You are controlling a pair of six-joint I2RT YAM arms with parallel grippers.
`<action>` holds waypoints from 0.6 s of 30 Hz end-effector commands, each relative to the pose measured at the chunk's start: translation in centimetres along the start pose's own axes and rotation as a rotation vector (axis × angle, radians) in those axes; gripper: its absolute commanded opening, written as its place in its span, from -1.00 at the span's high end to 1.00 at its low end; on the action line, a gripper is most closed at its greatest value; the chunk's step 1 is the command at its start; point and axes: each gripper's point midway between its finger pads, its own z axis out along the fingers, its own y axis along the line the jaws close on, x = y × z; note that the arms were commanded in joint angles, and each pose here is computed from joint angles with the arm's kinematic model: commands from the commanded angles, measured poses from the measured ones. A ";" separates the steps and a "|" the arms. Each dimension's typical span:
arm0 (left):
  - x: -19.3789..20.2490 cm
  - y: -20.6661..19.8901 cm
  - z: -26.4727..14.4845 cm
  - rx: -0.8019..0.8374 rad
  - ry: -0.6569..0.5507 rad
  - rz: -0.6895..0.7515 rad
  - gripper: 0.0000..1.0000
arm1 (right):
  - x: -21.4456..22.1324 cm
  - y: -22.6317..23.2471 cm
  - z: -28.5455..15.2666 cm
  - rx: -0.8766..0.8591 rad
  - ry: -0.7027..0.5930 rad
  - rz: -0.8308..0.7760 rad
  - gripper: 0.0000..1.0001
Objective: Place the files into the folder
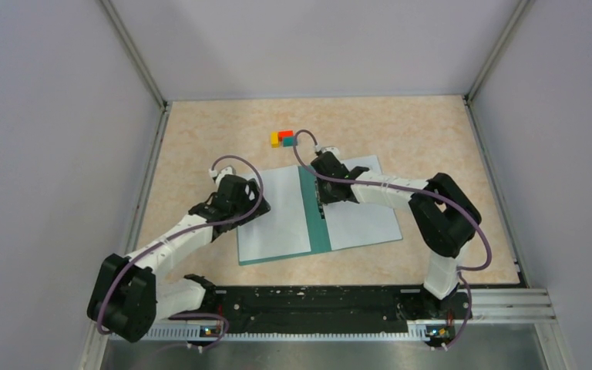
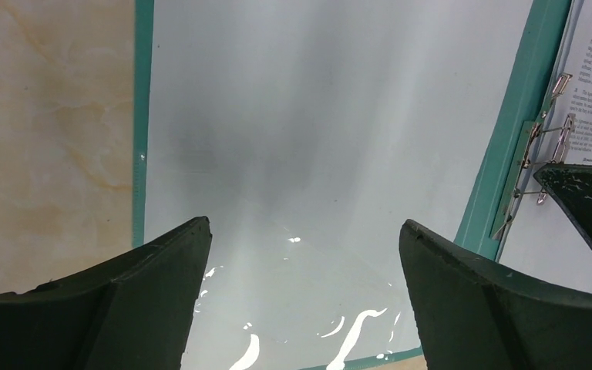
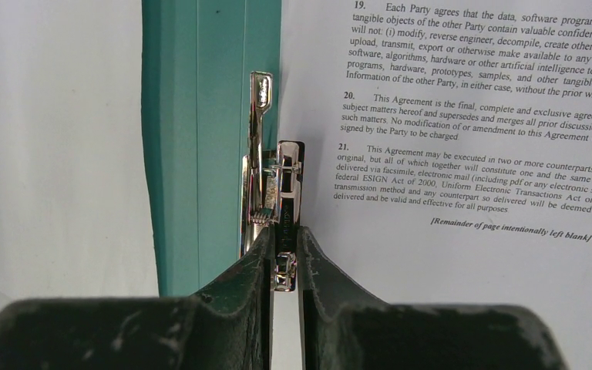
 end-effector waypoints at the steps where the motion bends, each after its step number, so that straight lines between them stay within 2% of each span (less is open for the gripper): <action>1: -0.6 -0.6 1.0 0.011 -0.038 -0.041 -0.94 | -0.9 0.3 -1.4 -0.021 -0.023 -0.052 0.93; 7: -0.2 0.3 1.9 -0.057 -0.054 -0.049 -0.96 | 0.1 0.2 -1.3 -0.030 0.014 -0.052 0.95; 18: 0.1 2.9 2.7 -0.211 -0.087 -0.177 -0.96 | 1.0 0.4 -2.0 -0.055 0.047 -0.061 0.95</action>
